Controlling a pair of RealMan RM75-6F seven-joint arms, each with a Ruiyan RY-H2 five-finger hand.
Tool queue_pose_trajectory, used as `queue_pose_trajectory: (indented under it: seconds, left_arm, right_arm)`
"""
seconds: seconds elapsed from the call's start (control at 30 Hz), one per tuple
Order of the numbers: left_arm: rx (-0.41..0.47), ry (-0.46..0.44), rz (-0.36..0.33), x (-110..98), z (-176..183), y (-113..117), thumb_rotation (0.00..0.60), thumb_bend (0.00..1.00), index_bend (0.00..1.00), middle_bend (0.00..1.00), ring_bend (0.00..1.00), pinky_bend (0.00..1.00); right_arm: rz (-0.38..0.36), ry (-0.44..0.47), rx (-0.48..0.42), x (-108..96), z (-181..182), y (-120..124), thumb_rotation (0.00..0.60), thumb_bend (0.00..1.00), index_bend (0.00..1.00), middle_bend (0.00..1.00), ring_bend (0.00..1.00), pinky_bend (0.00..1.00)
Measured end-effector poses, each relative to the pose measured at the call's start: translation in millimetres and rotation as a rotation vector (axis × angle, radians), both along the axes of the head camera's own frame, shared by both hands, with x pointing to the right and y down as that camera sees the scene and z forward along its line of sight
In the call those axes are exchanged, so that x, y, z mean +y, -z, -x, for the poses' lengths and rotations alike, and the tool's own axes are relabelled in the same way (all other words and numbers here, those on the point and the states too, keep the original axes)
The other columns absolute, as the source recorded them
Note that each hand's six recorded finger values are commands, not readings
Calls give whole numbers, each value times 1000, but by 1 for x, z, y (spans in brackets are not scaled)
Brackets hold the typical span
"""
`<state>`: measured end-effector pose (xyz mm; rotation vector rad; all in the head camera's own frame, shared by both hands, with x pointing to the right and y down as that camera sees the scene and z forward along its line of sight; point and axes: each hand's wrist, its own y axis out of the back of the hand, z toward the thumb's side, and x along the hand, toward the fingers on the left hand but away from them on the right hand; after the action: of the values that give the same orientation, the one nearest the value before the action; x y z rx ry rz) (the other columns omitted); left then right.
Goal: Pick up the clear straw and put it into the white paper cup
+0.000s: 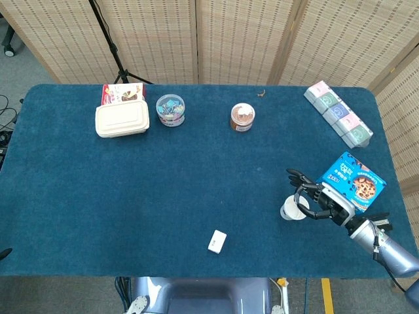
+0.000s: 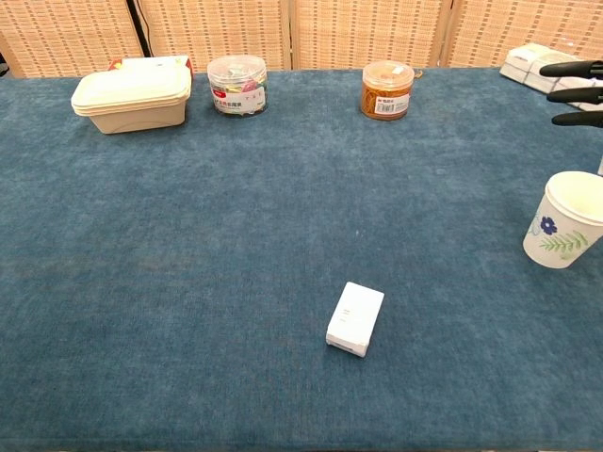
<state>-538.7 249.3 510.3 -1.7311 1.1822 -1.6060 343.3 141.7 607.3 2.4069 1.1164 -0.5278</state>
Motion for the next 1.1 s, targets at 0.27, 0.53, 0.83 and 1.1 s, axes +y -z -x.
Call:
queue_pose_trajectory:
  seconds: [0.27,0.53,0.83,1.1]
  left_arm:
    - [0,3,1,-1,0,0,600,0,0,0,0,0]
    - [2,3,1,-1,1,0,600,0,0,0,0,0]
    - [9,5,0,0,2,1,600,0,0,0,0,0]
    - [16,3,-1,0,3,2,600,0,0,0,0,0]
  right_arm:
    - [7,-14,-2,-4,-1,-3,600,643,575,0,0,0]
    - [24,-7,6,-1,4,-11,600,643,575,0,0,0]
    - [25,11,21,2,15,-21,600,642,575,0,0,0]
    - [16,13,47,2,12,-25,600,643,575,0,0,0]
